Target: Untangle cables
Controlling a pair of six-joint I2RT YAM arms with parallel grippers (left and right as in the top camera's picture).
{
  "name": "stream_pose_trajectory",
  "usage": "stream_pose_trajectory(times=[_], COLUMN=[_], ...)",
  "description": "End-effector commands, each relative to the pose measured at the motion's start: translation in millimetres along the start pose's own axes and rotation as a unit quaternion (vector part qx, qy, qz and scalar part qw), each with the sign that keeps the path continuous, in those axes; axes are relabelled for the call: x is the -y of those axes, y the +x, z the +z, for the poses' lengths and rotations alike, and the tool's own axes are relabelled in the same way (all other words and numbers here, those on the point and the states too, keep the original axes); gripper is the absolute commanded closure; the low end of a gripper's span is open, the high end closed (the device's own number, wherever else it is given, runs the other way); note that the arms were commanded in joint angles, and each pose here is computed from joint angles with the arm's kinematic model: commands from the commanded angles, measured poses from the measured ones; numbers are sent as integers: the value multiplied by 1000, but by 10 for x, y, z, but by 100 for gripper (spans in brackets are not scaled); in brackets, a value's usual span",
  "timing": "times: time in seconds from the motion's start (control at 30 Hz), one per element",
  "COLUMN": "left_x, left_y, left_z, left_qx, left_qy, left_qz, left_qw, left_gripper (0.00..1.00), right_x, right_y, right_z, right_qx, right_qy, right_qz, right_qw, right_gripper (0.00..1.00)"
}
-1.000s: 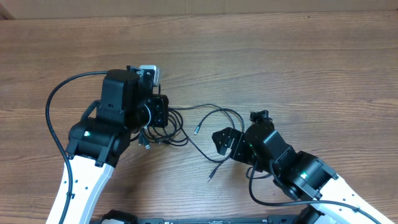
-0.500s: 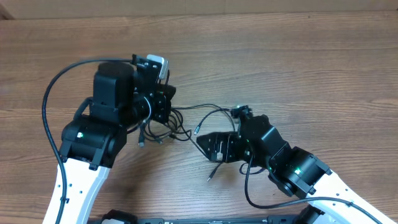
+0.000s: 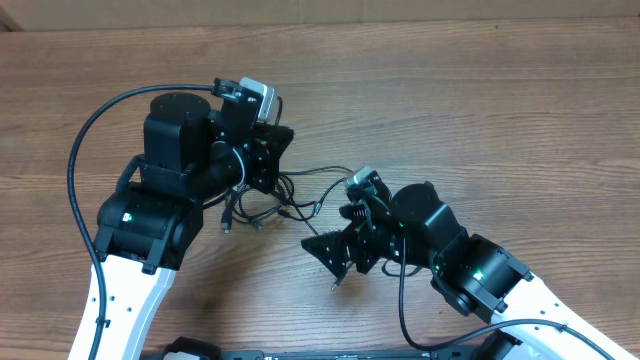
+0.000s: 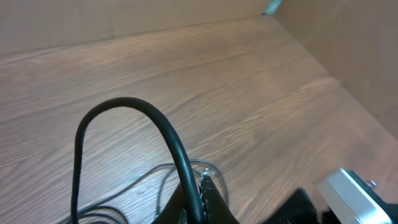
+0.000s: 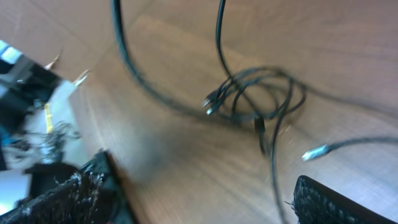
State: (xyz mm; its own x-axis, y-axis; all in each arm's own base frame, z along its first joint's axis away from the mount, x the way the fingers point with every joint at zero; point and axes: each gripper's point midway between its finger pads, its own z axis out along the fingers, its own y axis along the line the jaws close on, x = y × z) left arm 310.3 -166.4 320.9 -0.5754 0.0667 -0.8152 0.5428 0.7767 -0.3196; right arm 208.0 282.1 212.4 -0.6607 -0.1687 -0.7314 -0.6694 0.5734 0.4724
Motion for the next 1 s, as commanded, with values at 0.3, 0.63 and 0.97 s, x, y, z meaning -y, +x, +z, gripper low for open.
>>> stream_pose_trajectory(times=[0.3,0.63,0.97], left_x=[521,679,695], left_y=[-476,-528,-588], left_z=[-350,-432,-444], left_qx=[53,55,67], left_qy=[103,142,145], left_qz=[0,-6,2], left_qw=[993,988,987], left_gripper=[96,96,96], right_x=[597,540,300], right_y=[-337,-387,-255], right_z=[438,868,973], right_qx=[74,94,66], right_qy=[131,77,5], right_qz=[-41,-53,-60], right_qw=[988,991,996], right_gripper=[0,0,0])
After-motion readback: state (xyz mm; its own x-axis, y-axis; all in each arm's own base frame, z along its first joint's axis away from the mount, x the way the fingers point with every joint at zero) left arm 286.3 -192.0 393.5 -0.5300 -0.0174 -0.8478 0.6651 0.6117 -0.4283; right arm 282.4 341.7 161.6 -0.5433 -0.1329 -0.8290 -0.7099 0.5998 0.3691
